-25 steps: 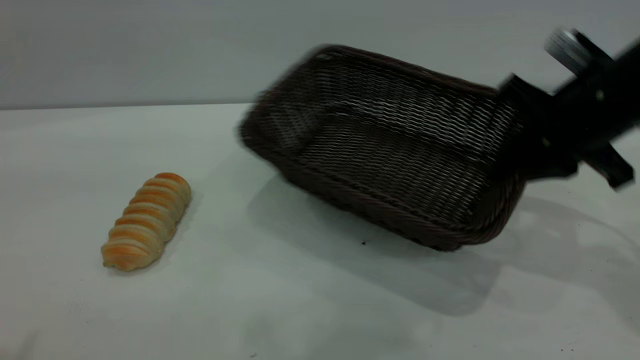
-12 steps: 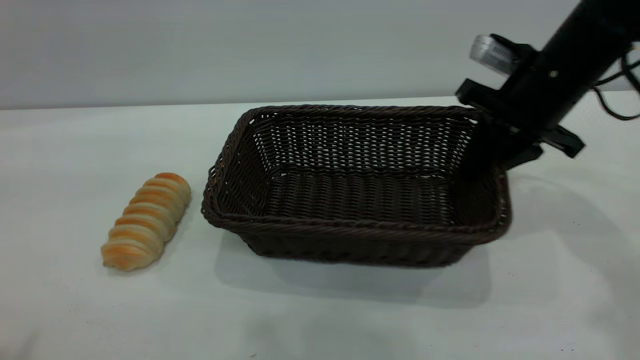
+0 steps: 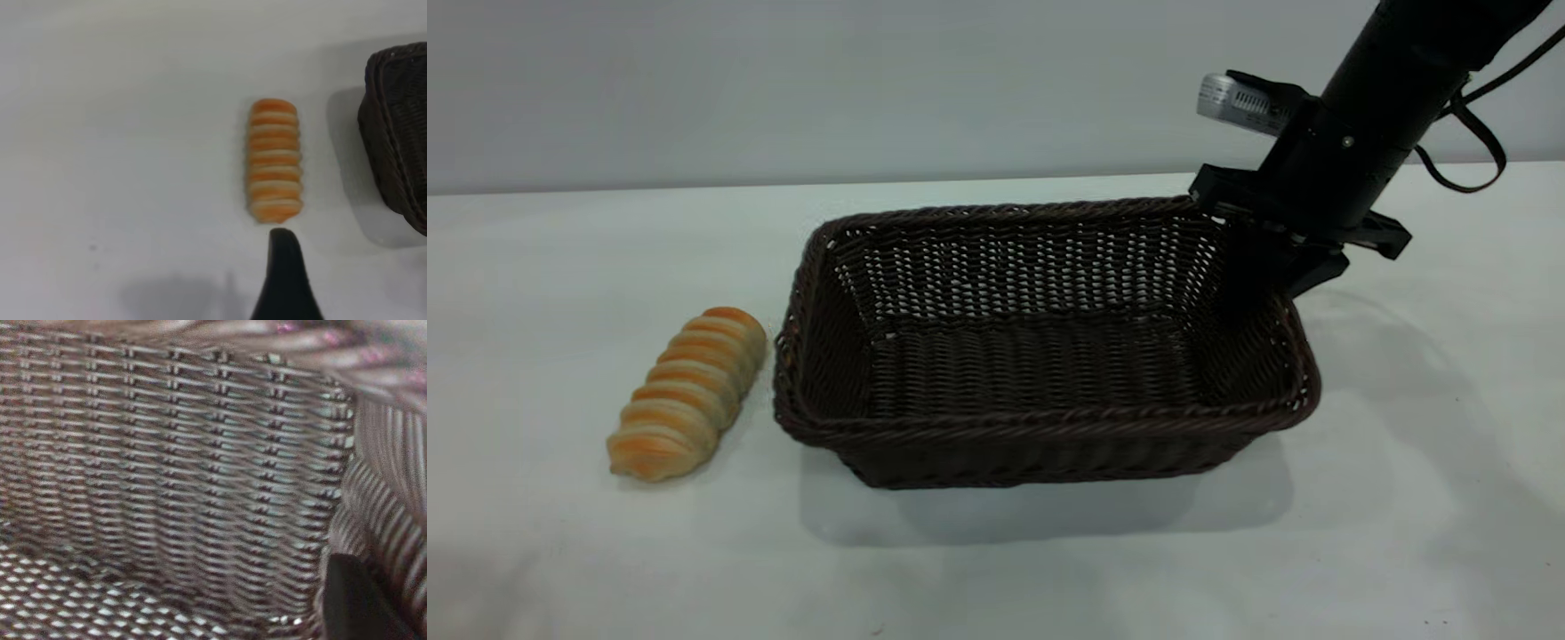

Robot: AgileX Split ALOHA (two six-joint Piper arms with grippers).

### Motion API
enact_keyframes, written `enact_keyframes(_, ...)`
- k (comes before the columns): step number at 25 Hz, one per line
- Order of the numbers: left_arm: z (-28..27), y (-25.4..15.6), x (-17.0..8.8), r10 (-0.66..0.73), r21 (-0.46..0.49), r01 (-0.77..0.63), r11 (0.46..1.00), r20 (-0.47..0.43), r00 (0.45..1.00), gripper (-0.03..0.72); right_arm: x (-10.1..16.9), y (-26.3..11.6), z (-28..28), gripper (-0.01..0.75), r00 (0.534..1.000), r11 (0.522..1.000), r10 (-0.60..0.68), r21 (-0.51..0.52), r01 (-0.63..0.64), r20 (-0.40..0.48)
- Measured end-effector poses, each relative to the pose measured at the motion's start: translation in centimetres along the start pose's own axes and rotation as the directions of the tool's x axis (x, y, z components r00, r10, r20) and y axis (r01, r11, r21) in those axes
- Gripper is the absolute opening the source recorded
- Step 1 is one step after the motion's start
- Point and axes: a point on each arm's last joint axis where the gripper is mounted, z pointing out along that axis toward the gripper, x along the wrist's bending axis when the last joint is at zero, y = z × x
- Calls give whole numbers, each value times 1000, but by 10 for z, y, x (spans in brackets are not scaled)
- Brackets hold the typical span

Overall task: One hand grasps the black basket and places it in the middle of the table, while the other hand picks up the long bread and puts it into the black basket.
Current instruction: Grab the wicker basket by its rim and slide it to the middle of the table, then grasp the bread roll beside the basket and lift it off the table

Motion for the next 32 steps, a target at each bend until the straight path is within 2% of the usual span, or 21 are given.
enact_keyframes(6, 46, 10, 2, -33, 53, 31, 998, 38, 999, 563, 2, 3, -13, 362, 999, 999, -39, -14, 39, 28)
enact_keyframes(10, 88, 9, 4, -51, 132, 41, 990, 76, 996, 563, 15, 7, -54, 455, 992, 990, -107, -87, 112, 61)
enact_keyframes(15, 143, -1, 2, -35, 235, 5, 972, 123, 992, 563, 44, -2, -142, 467, 966, 950, -217, -198, 242, 139)
enact_keyframes(22, 200, -22, -7, 52, 317, -98, 943, 150, 987, 563, 98, -62, -253, 429, 936, 893, -328, -283, 350, 125)
enact_keyframes(26, 223, -31, -3, 65, 329, -104, 939, 125, 990, 563, 111, -107, -279, 428, 925, 871, -360, -313, 379, 120)
enact_keyframes(32, 256, -25, -2, 76, 336, -114, 935, 122, 990, 563, 108, -187, -279, 428, 929, 875, -356, -313, 370, 101)
